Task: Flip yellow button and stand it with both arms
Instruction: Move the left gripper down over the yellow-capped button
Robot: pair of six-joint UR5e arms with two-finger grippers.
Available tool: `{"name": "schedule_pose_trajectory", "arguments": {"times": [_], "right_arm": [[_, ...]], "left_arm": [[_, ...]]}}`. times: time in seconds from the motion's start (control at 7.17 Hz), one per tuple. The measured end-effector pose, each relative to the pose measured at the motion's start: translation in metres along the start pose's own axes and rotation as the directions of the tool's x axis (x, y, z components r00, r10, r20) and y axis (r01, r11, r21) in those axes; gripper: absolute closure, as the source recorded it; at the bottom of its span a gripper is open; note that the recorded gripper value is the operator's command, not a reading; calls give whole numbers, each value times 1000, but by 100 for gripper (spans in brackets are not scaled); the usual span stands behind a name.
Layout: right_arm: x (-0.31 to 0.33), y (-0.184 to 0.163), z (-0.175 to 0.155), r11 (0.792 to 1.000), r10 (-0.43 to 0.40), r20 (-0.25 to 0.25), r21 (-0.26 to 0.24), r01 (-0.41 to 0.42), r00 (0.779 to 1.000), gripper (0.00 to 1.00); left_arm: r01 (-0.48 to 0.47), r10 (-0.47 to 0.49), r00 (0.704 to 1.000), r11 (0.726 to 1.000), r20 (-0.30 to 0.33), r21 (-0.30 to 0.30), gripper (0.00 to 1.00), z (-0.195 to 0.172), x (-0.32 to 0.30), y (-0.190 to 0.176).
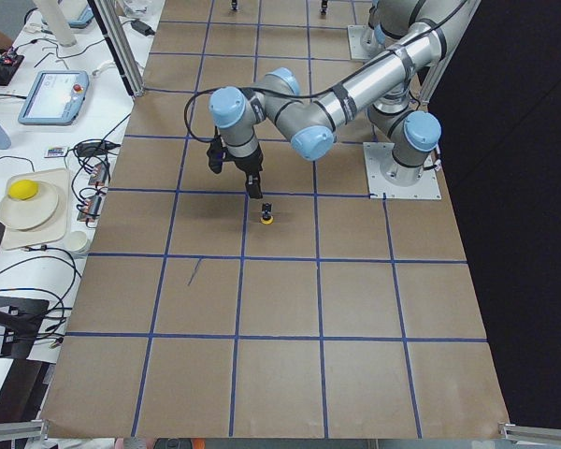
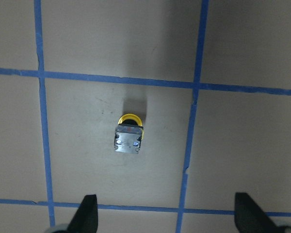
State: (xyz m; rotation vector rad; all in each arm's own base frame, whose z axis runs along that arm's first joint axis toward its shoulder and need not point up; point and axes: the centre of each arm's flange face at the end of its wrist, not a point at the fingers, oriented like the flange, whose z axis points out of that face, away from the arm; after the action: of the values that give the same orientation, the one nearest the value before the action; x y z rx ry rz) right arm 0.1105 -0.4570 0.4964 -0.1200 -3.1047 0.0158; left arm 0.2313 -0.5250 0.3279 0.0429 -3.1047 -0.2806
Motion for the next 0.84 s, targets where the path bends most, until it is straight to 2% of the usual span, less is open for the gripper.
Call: {"name": "schedule_pose_trajectory", "arguments": {"times": [0.42, 0.56, 0.84], "right_arm": [[0, -1, 1, 1000, -1, -1, -2, 1, 1000, 0], [0, -1, 2, 1000, -1, 0, -4, 1, 1000, 0], [0, -2, 4, 1000, -1, 2, -9, 1, 1000, 0]], "left_arm": [[-74, 73, 997, 996, 34, 42, 1, 78, -5, 15], [-87, 85, 995, 995, 44, 56, 1, 94, -1, 18], [-95, 95, 995, 991, 6, 92, 1, 109, 6, 17]]}}
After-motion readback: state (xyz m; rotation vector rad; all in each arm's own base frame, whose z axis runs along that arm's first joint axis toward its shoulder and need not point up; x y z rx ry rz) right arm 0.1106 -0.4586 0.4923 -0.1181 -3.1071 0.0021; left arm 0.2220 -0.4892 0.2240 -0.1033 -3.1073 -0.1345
